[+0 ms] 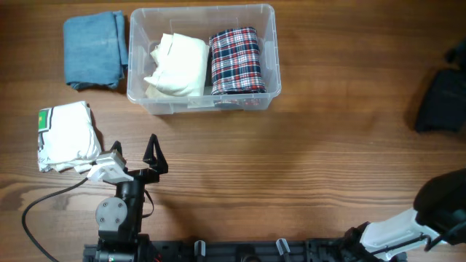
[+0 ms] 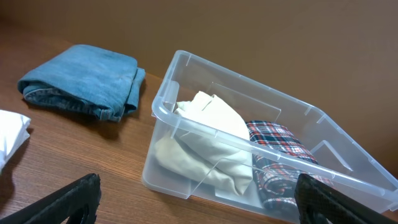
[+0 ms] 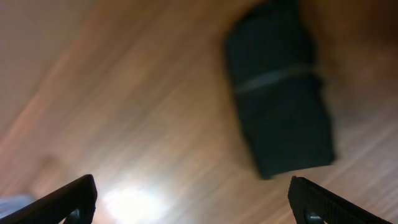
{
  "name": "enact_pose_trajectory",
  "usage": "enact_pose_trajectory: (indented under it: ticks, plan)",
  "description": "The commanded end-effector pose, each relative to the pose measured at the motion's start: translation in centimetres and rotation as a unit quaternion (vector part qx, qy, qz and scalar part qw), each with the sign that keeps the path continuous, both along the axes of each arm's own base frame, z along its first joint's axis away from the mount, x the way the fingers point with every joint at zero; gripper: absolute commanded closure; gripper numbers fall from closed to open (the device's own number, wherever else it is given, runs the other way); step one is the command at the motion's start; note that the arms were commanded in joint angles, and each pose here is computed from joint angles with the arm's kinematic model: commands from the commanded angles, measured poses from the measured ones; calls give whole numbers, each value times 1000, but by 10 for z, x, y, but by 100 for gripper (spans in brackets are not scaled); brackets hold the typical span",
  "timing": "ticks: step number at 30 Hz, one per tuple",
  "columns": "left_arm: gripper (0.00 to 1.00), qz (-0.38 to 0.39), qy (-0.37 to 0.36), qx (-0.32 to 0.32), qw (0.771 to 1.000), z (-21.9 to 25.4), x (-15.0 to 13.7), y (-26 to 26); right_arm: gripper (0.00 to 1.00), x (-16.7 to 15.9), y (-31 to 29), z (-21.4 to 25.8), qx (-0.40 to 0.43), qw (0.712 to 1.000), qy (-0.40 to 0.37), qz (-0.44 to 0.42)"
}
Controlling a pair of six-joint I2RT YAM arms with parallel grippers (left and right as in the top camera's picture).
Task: Pack container
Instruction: 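Reach the right gripper to the black garment and grasp it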
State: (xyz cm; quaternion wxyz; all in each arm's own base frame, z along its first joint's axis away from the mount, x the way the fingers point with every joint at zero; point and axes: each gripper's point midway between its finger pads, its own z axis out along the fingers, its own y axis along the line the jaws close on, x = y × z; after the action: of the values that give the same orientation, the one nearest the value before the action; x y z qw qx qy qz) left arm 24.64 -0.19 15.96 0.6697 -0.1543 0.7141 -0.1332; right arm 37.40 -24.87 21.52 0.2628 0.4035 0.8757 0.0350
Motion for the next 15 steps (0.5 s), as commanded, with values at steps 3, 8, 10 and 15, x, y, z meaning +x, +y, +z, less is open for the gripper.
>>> enact_pose_trajectory:
  ticks: [3, 8, 10, 15]
  plan:
    - [0, 2, -1, -3, 1000, -1, 0, 1, 1, -38, -43, -83, 65, 996, 56, -8]
    - [0, 2, -1, -3, 1000, -1, 0, 1, 3, -64, -71, -127, 101, 991, 82, -38]
    - [0, 2, -1, -3, 1000, -1, 0, 1, 5, -60, -73, -132, 108, 992, 66, -17]
    - [0, 2, -1, -3, 1000, -1, 0, 1, 11, -53, -71, -166, 127, 989, 77, 3]
